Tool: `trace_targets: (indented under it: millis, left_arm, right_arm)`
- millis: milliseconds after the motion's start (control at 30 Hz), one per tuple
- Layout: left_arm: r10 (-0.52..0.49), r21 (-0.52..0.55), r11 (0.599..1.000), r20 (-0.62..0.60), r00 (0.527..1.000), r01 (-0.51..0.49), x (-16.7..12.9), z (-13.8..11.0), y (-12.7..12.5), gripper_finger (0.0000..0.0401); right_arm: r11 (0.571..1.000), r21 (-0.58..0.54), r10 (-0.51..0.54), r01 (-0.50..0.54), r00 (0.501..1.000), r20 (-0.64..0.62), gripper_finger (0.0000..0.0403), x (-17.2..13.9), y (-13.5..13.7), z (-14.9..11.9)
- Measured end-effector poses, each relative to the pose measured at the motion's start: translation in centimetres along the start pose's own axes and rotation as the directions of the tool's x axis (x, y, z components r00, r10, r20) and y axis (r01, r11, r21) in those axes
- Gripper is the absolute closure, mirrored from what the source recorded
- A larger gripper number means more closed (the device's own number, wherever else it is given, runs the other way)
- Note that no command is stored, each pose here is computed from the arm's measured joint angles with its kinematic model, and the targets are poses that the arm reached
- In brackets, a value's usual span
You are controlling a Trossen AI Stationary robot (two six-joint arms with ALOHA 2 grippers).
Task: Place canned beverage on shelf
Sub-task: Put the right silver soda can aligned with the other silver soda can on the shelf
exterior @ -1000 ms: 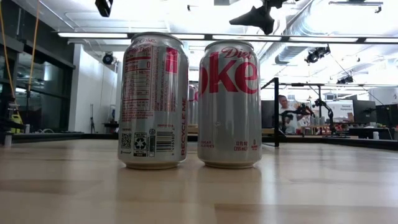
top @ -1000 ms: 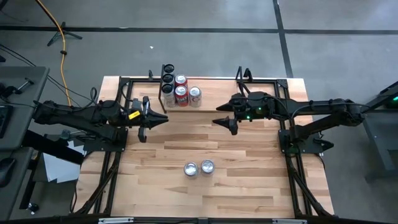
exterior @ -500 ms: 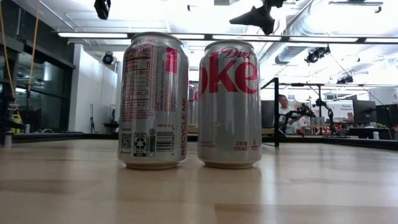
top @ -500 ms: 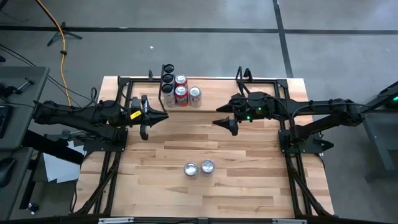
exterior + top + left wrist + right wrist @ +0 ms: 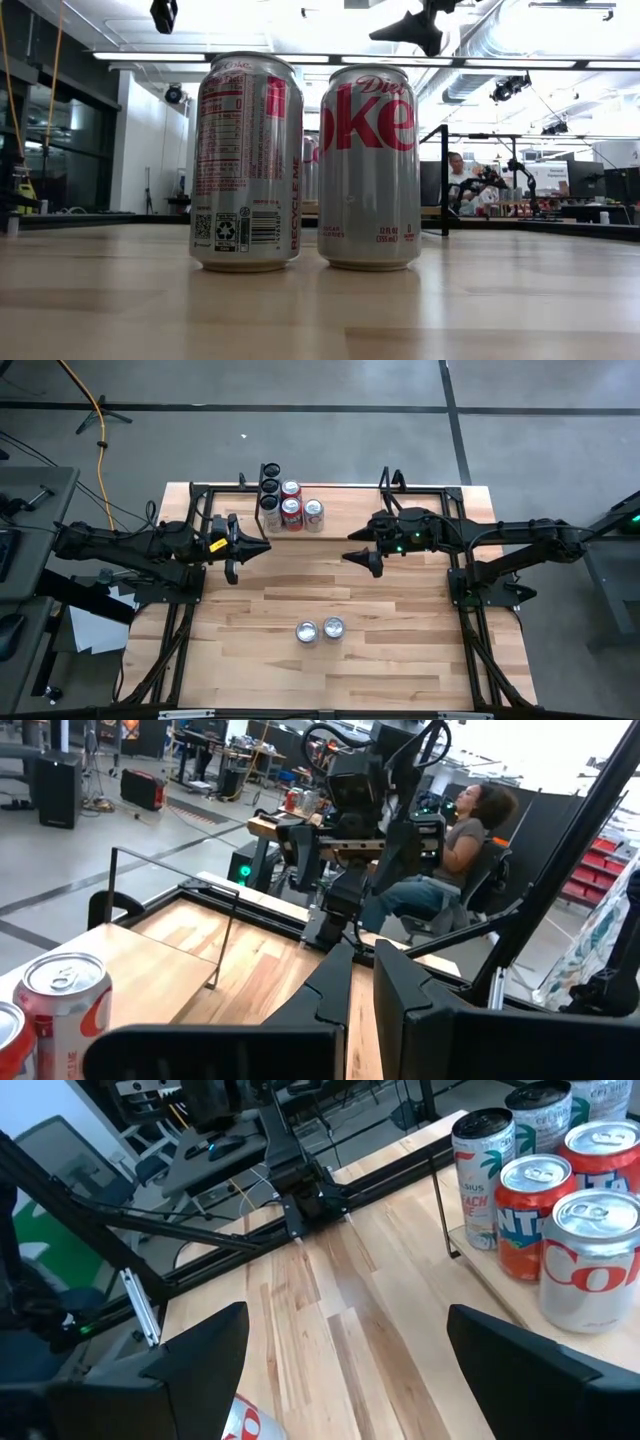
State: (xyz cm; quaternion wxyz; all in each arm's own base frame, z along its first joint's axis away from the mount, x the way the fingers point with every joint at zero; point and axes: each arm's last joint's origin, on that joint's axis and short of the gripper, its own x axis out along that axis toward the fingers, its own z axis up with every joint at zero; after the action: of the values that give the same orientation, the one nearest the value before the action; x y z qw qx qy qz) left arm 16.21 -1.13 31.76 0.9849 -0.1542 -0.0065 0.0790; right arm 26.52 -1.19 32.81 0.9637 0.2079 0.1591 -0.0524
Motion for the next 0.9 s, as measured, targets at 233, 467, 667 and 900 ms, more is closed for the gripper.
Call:
trace_targets:
  millis: [233,467,667,900]
  left_arm:
    - [0.0,0.0,1.0,0.0,1.0,0.0,0.0,0.0,0.0,0.0398]
    - [0.0,0.0,1.0,0.0,1.0,0.0,0.0,0.0,0.0,0.0398]
    - [0.0,0.001,1.0,-0.001,1.0,0.0,0.0,0.0,0.0,0.0398]
    - [-0.002,0.0,1.0,-0.002,1.0,0.002,0.0,0.0,0.0,0.0398]
  right_arm:
    - [0.999,0.033,0.01,-0.01,1.0,-0.004,0.0077,0.0,0.0,0.0]
    - [0.986,0.054,0.161,-0.161,0.987,-0.006,0.0077,0.1,2.5,-0.4]
    - [0.966,-0.148,0.191,-0.212,0.971,-0.144,0.0077,1.3,8.1,-1.2]
    - [0.889,-0.408,0.05,-0.21,0.928,-0.369,0.0077,5.0,11.9,-2.3]
